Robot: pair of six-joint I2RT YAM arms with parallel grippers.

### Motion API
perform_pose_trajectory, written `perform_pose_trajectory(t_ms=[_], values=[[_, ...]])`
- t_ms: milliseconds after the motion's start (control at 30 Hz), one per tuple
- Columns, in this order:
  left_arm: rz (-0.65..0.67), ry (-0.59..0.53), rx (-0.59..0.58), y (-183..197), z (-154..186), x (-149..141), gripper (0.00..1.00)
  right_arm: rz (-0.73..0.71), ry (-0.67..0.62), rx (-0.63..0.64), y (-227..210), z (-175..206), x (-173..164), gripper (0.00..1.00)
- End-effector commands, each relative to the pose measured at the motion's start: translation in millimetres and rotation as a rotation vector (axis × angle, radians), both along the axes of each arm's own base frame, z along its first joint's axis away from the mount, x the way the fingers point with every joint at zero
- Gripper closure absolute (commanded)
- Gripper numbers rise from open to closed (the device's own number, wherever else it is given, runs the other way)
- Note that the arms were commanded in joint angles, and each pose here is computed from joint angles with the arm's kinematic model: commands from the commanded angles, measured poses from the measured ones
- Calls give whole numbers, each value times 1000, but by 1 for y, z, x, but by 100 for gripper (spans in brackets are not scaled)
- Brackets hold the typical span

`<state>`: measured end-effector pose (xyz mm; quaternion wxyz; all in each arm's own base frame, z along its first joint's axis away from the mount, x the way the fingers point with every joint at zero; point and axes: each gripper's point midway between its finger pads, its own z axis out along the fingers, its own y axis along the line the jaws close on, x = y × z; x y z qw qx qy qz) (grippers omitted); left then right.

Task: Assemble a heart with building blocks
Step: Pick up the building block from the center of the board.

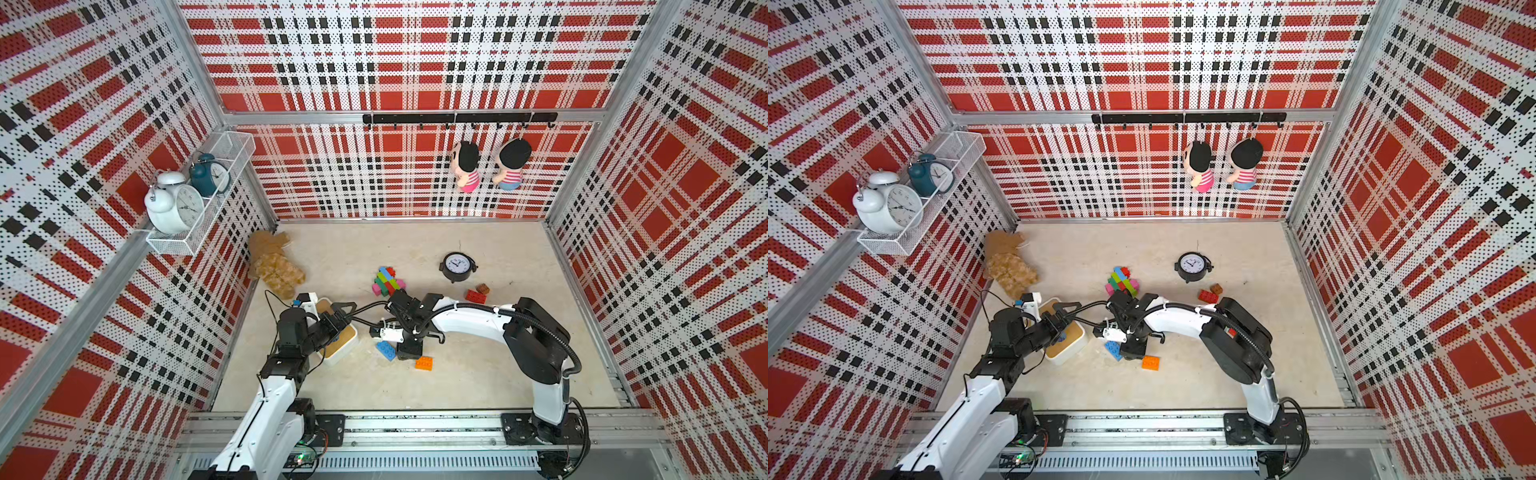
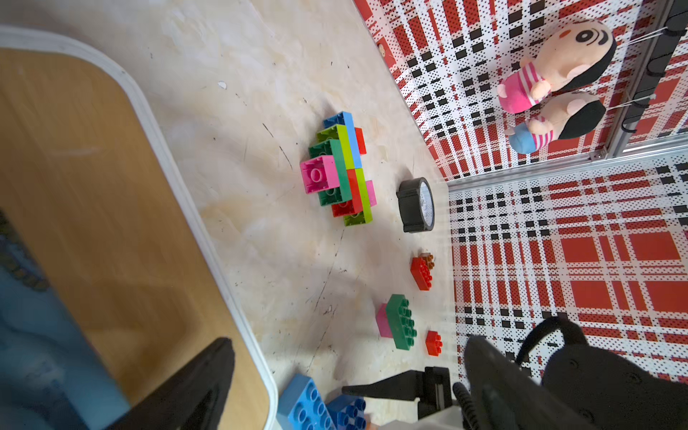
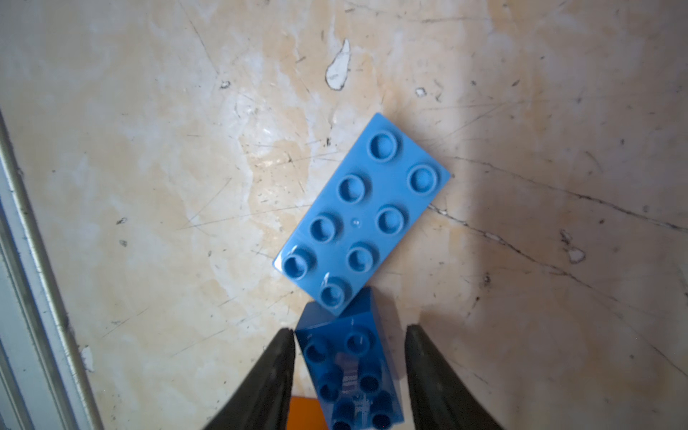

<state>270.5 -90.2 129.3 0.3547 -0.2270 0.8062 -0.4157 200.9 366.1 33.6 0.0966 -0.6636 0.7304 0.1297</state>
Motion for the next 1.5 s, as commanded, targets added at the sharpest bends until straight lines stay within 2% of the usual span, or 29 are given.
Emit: perform_pose_trajectory(t_ms=[0, 633, 767, 867, 1000, 1067, 1267, 1467], values=[[-9, -33, 0, 0, 12, 4, 1, 36, 9, -4, 5, -3, -2, 51], [-6, -46, 13, 1, 13, 8, 1, 11, -17, -13, 1, 1, 2, 70], [-10, -61, 25, 1, 16, 11, 1, -23, -37, 50, 6, 20, 8, 74], [-23, -75, 48, -3, 20, 17, 1, -79, -36, 154, 9, 49, 18, 75], [-100, -105, 98, -32, 28, 25, 0, -181, -45, 259, -8, 85, 33, 79], [-169, -113, 125, -59, 26, 28, 1, -249, -70, 278, -27, 97, 42, 80], [-347, -133, 107, -133, 15, 33, 2, -485, -103, 232, -90, 97, 64, 85], [-503, -106, 133, -193, -14, 34, 3, -646, -98, 121, -119, 83, 74, 92]])
